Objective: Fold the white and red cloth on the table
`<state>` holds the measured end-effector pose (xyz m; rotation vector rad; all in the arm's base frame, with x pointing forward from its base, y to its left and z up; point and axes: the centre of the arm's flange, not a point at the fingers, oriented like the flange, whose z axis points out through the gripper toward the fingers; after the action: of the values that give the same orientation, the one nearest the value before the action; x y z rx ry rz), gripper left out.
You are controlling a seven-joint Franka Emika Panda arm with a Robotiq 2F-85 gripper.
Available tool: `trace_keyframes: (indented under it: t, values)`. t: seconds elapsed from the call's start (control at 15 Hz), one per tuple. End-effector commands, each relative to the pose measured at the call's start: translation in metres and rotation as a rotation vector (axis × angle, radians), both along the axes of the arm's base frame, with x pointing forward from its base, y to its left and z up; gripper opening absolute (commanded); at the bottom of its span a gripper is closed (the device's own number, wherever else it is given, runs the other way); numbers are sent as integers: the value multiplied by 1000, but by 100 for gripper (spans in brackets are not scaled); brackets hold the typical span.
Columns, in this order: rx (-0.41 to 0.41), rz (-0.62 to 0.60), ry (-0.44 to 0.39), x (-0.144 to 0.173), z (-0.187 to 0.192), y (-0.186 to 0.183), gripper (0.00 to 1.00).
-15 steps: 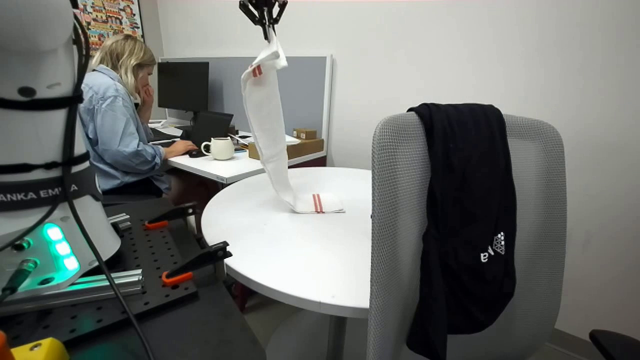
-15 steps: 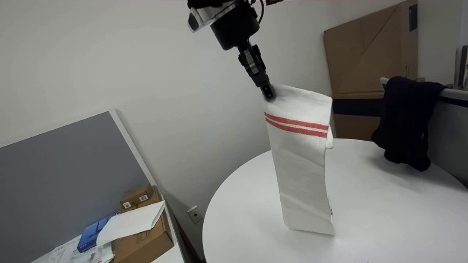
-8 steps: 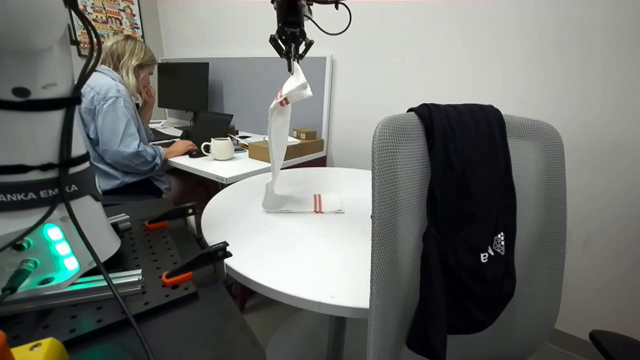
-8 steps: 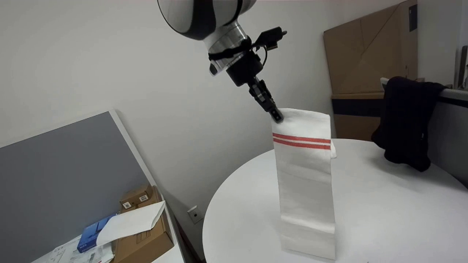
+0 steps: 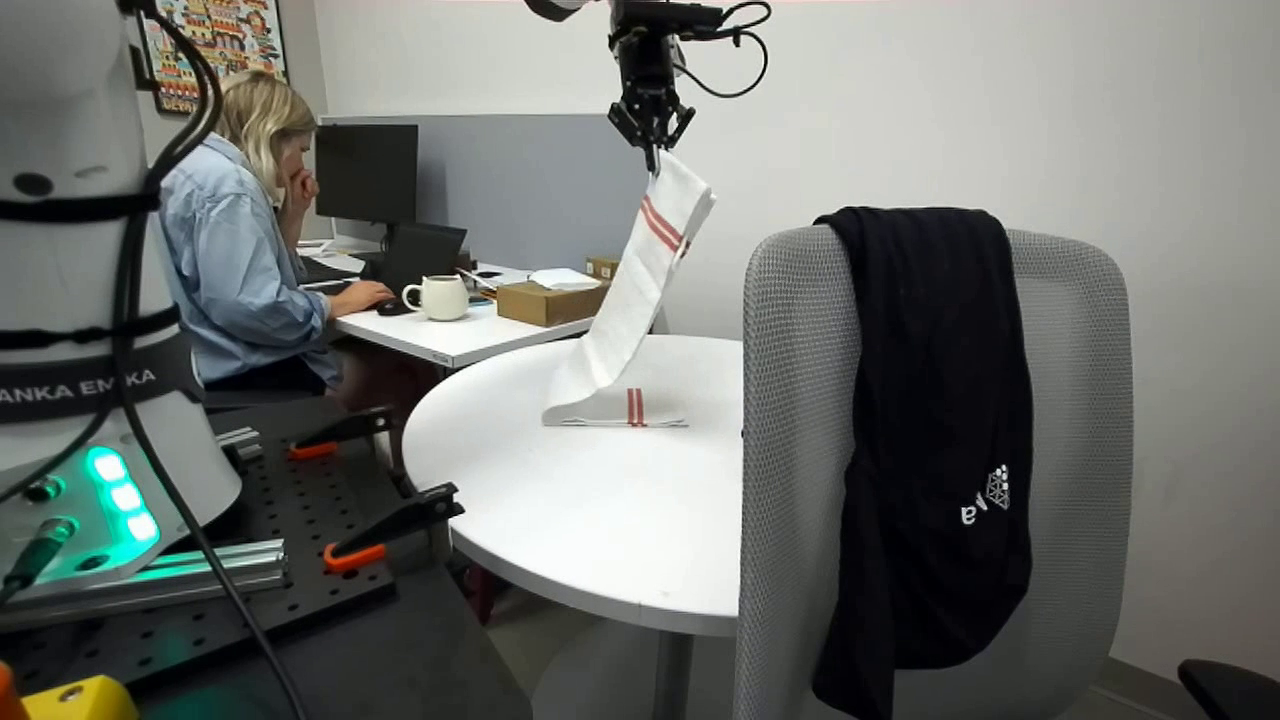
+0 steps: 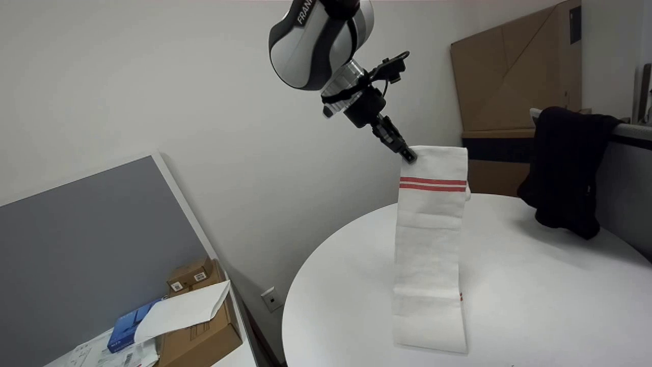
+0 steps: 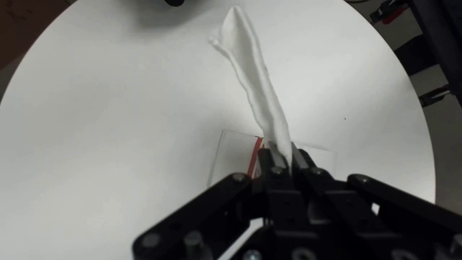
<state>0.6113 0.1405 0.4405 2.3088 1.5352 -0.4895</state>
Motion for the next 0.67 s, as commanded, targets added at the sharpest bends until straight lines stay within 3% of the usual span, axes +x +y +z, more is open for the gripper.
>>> trace_keyframes:
  t: [0.0, 0.33, 0.6]
  values:
    - [-53, -29, -16, 32, 10, -10, 1]
    - [-89, -89, -88, 64, 7, -27, 1]
    - [-116, -144, -117, 91, -18, -41, 1]
